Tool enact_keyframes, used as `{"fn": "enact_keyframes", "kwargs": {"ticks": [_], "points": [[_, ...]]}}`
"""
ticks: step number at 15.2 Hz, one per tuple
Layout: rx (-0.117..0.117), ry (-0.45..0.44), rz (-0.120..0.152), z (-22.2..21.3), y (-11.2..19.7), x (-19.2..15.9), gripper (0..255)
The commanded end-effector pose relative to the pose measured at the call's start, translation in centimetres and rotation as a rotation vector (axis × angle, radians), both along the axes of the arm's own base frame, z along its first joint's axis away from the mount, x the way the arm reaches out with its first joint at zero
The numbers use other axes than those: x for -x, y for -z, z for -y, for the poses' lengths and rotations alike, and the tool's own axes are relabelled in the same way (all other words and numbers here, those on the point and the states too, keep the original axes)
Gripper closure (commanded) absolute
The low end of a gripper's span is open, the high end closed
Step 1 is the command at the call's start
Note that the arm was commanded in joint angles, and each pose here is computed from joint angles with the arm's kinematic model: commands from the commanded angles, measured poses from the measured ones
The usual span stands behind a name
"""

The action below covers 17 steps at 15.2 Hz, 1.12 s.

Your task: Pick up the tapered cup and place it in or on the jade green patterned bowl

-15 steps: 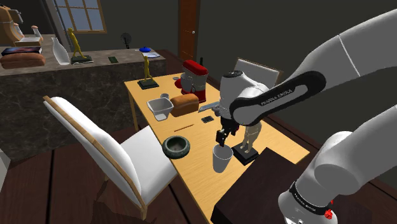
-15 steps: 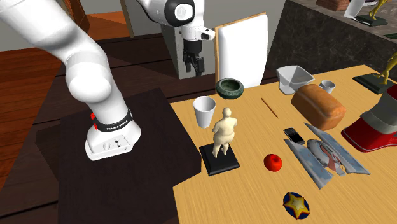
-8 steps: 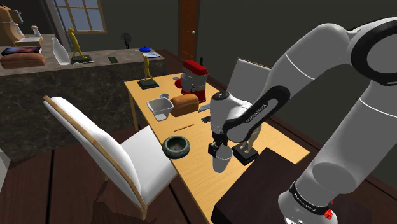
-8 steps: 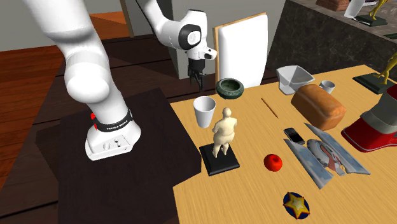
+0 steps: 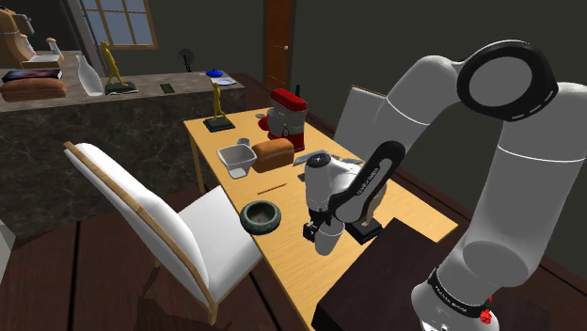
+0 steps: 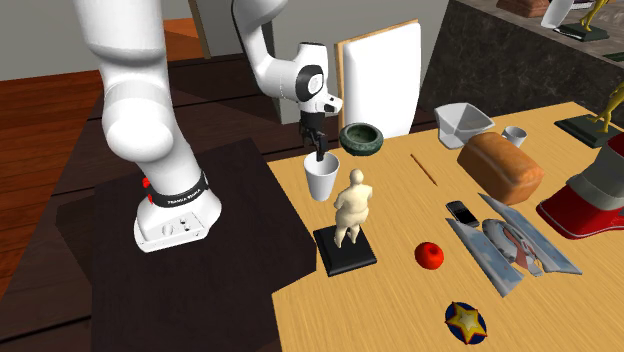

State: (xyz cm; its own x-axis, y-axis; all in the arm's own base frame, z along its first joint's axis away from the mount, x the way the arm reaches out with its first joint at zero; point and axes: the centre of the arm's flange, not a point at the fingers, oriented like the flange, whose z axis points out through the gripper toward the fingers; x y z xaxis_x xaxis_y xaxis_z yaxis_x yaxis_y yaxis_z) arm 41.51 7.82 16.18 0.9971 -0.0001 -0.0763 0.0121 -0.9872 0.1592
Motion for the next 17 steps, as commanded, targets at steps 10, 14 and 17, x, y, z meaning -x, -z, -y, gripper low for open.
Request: {"fn": "enact_keyframes", "kwargs": {"ticks": [10, 14, 17], "points": [[0.000, 0.000, 0.000, 0.36, 1.79, 0.06, 0], [0.000, 0.000, 0.000, 0.36, 1.79, 0.06, 255], [0.000, 0.000, 0.000, 0.36, 1.79, 0.06, 255]]}}
